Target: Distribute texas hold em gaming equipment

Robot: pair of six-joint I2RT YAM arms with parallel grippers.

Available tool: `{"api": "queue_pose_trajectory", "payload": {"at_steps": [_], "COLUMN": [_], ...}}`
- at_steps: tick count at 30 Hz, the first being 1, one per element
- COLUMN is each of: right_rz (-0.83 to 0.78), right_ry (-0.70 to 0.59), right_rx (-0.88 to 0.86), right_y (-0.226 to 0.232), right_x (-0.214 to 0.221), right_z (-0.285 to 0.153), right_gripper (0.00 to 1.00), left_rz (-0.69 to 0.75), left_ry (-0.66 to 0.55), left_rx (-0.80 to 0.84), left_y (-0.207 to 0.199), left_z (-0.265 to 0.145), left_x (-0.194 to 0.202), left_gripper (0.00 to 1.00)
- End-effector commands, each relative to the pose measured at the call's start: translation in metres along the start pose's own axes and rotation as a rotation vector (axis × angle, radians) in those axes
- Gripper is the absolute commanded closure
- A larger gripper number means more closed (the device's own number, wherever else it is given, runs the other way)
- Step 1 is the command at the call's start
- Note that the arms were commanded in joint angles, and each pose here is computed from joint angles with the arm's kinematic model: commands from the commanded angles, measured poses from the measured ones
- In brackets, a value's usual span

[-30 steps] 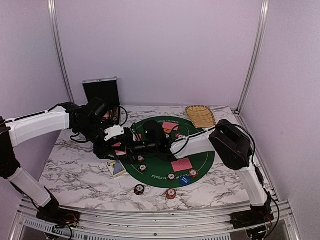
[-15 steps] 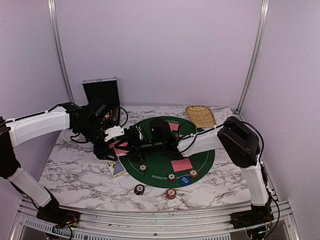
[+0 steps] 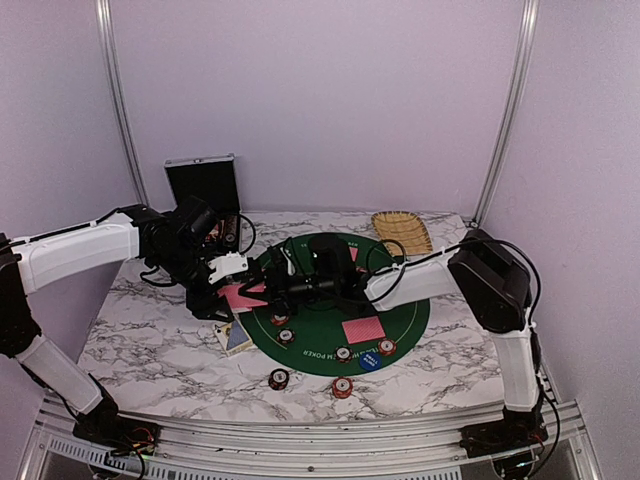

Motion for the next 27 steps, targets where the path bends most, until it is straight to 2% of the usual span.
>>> {"api": "queue_pose_trajectory", "payload": {"at_steps": [1,17,27], "right_rz": [0.009,0.000,-0.001], "right_ry": [-0.026,-0.043,-0.074], "right_rx": [0.031,0.043,0.136], "right_y": [0.001,0.005,-0.020], "right_x": [-0.004,-0.007,-0.028], "right_z": [-0.011,-0.030,-0.050], "right_gripper": [0.61,0.89,0.94], "left_rz": [0.018,0.021,0.023], "left_ry": [-0.049,-0.039,-0.037], "left_rx": [-0.026,-0.027,-0.036], "left_y": [0.004,0.004,0.003], "left_z": [-0.013,-0.012,-0.014], "left_x": [-0.013,-0.010,-0.009], "left_gripper": [0.97,0.97,0.97]}}
Point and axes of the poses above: each gripper's point midway between its finger pads, its own z axis out along the fingers, its own y axis along the line the jaws close on, x = y × z, the point moved 5 cm from there along -z, back along the fingers, and after that the axes turned 8 degrees about z, right-handed, at the moved point
